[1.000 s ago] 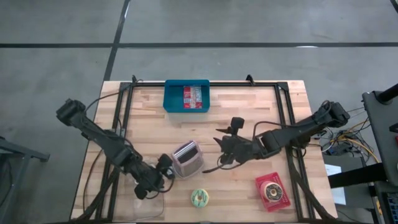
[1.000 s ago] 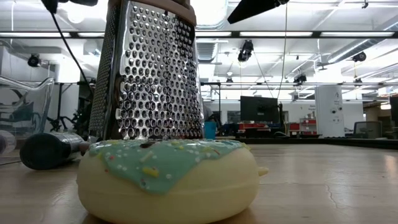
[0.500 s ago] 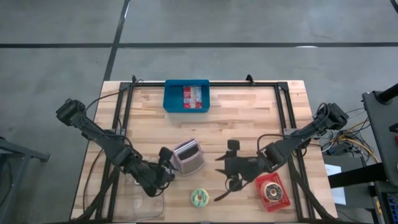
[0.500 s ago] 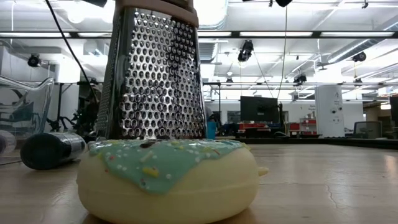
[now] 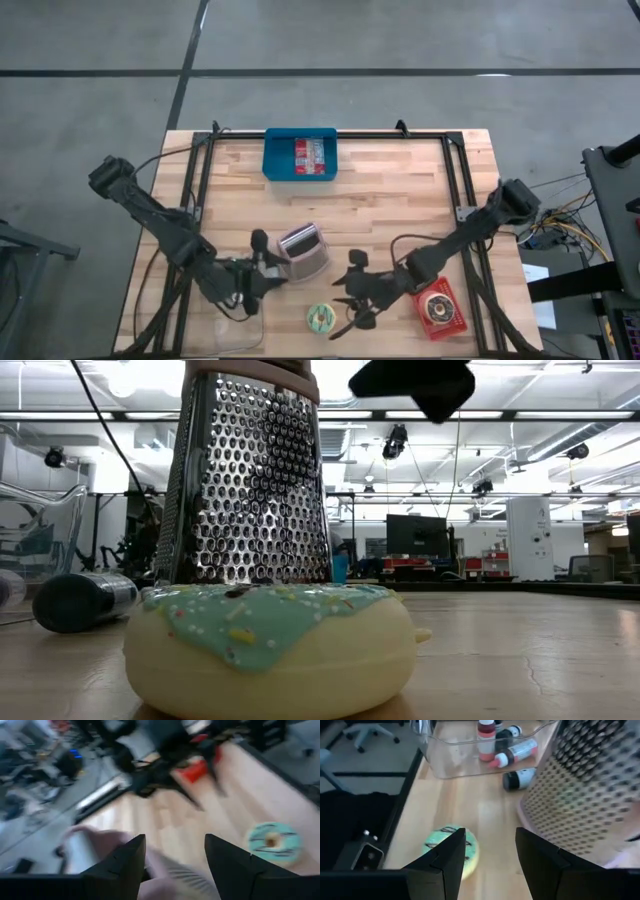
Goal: Pick & Place Food Item
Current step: Put the green donut into the red bin
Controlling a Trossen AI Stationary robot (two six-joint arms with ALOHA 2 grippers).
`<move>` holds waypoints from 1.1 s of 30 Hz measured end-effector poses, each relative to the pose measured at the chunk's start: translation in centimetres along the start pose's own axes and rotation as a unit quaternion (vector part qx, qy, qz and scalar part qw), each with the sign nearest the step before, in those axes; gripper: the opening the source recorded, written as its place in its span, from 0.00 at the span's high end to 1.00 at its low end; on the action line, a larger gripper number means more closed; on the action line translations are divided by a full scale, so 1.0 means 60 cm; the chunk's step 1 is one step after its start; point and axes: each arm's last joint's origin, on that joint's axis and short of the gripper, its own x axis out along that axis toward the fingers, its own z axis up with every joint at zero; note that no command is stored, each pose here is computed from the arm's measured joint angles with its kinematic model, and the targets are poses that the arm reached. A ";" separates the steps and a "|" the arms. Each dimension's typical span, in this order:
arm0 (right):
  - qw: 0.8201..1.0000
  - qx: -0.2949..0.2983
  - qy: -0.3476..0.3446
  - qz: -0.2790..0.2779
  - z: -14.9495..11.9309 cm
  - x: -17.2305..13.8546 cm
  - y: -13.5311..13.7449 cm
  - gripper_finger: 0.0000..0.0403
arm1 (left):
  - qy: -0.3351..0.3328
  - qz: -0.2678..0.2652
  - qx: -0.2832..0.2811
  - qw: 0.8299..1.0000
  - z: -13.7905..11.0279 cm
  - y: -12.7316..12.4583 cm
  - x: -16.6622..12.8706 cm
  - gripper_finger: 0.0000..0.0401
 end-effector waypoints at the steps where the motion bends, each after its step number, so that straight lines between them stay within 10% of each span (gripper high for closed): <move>1: 1.000 0.008 -0.001 0.001 -0.004 0.007 0.001 0.58 | 0.000 0.015 0.000 1.000 0.001 0.004 -0.006 0.48; 22: 0.998 0.050 0.024 0.006 -0.031 0.051 -0.002 0.62 | -0.053 0.081 -0.086 0.992 -0.102 0.062 -0.104 0.49; 33: 0.991 0.122 0.045 0.034 -0.020 0.067 -0.036 0.38 | -0.088 0.086 -0.104 0.987 -0.158 0.073 -0.128 0.49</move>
